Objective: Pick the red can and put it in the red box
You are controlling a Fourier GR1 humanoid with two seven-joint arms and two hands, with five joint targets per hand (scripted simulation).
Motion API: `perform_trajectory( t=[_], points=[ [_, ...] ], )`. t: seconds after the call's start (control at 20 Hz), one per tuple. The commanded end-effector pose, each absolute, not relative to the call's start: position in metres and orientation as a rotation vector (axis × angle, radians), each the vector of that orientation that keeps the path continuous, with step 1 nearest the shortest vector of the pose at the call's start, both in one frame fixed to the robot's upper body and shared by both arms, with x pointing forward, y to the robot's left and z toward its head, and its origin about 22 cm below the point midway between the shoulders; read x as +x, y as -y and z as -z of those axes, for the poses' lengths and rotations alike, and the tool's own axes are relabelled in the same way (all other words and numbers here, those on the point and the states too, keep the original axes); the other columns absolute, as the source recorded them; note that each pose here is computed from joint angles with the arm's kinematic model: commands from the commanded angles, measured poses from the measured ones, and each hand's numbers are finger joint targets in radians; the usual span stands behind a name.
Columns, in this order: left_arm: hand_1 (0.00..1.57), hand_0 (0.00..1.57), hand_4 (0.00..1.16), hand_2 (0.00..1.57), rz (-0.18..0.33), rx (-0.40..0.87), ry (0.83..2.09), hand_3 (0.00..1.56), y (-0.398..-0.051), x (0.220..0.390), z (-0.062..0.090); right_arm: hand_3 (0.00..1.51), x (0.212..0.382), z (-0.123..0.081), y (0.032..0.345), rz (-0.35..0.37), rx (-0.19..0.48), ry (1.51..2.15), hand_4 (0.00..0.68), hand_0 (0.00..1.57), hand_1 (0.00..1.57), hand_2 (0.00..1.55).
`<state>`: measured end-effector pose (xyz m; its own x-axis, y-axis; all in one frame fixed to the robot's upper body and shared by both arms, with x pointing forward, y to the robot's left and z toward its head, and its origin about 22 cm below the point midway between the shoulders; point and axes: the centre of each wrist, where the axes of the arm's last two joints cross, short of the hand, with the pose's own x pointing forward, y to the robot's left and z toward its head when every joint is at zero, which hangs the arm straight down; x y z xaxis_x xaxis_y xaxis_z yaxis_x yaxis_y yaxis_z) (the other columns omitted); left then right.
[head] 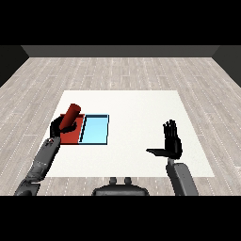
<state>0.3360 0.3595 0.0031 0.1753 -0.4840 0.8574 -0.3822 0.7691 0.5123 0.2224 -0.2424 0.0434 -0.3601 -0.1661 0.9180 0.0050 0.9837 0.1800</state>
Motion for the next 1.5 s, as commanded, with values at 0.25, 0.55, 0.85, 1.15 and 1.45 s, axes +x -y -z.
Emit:
perform_trajectory(
  t=[0.25,0.55,0.85,1.15,1.45],
  points=[
    [0.63,0.63,0.77,0.6,0.149,0.87,1.003,0.0,-0.405,0.327,0.035,0.0,0.239,-0.027,0.248,0.168,0.079,1.931,0.0,0.0,0.0,0.0],
    [0.88,0.88,0.52,0.93,0.214,0.783,0.961,0.78,-0.387,0.311,0.073,0.0,0.261,-0.024,0.234,0.203,0.078,1.948,0.0,0.0,0.0,0.0],
    [0.0,0.0,0.0,0.0,0.284,0.801,0.847,0.0,-0.405,0.33,0.043,0.0,0.267,-0.014,0.237,0.189,0.103,1.952,0.0,0.0,0.0,0.0],
    [0.0,0.0,0.0,0.0,-0.14,0.554,1.426,0.0,-0.392,0.354,0.016,0.0,0.255,-0.015,0.234,0.186,0.147,1.952,0.0,0.0,0.0,0.0],
    [0.0,0.0,0.0,0.0,-0.365,0.031,1.895,0.0,-0.328,0.376,0.014,0.0,0.256,-0.014,0.237,0.138,0.155,1.956,0.0,0.0,0.0,0.0]
  ],
)
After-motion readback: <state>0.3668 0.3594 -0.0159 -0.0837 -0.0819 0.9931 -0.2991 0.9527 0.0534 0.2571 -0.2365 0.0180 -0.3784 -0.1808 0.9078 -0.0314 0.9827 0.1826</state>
